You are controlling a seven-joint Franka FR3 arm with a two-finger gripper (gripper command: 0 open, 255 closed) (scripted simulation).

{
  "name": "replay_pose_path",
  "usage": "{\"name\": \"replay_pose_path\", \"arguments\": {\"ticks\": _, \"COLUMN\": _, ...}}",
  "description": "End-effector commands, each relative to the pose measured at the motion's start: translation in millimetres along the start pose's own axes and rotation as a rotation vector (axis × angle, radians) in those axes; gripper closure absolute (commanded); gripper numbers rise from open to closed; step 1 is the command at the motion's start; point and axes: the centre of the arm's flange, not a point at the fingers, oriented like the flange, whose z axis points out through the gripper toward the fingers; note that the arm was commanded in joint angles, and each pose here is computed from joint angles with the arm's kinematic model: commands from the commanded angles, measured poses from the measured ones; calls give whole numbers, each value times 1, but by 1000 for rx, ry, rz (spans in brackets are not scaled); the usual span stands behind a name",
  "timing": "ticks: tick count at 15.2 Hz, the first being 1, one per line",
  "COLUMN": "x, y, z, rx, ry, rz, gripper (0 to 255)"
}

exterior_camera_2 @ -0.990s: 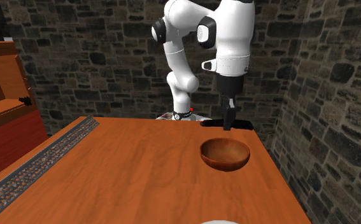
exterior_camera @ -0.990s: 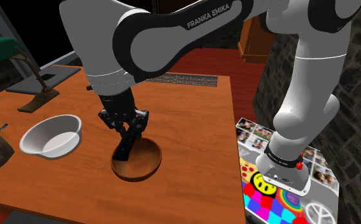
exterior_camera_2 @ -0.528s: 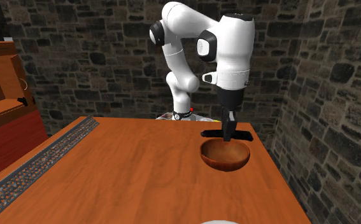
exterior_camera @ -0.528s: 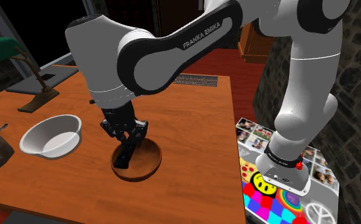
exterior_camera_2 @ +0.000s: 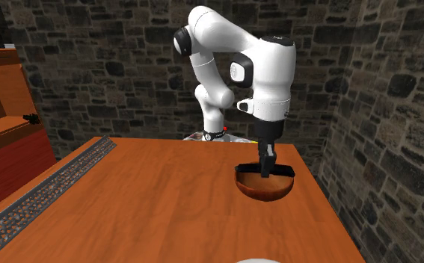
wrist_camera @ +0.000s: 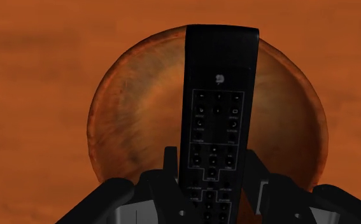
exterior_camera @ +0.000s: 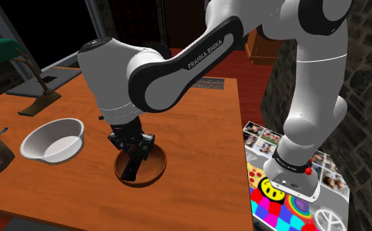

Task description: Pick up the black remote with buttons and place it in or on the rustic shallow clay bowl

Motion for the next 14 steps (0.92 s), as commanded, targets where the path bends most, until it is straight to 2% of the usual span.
{"name": "replay_pose_path", "arguments": {"ticks": 1, "x": 0, "y": 0, "z": 3, "rx": 0, "ry": 0, "rz": 0, "gripper": 255}}
{"name": "replay_pose_path", "arguments": {"ticks": 6, "x": 0, "y": 0, "z": 3, "rx": 0, "ry": 0, "rz": 0, "gripper": 255}}
{"name": "replay_pose_path", "arguments": {"ticks": 7, "x": 0, "y": 0, "z": 3, "rx": 0, "ry": 0, "rz": 0, "gripper": 0}}
{"name": "replay_pose_path", "arguments": {"ticks": 12, "x": 0, "y": 0, "z": 3, "rx": 0, "ry": 0, "rz": 0, "gripper": 0}}
{"name": "replay_pose_path", "arguments": {"ticks": 14, "x": 0, "y": 0, "z": -24, "rx": 0, "ry": 0, "rz": 0, "gripper": 0}}
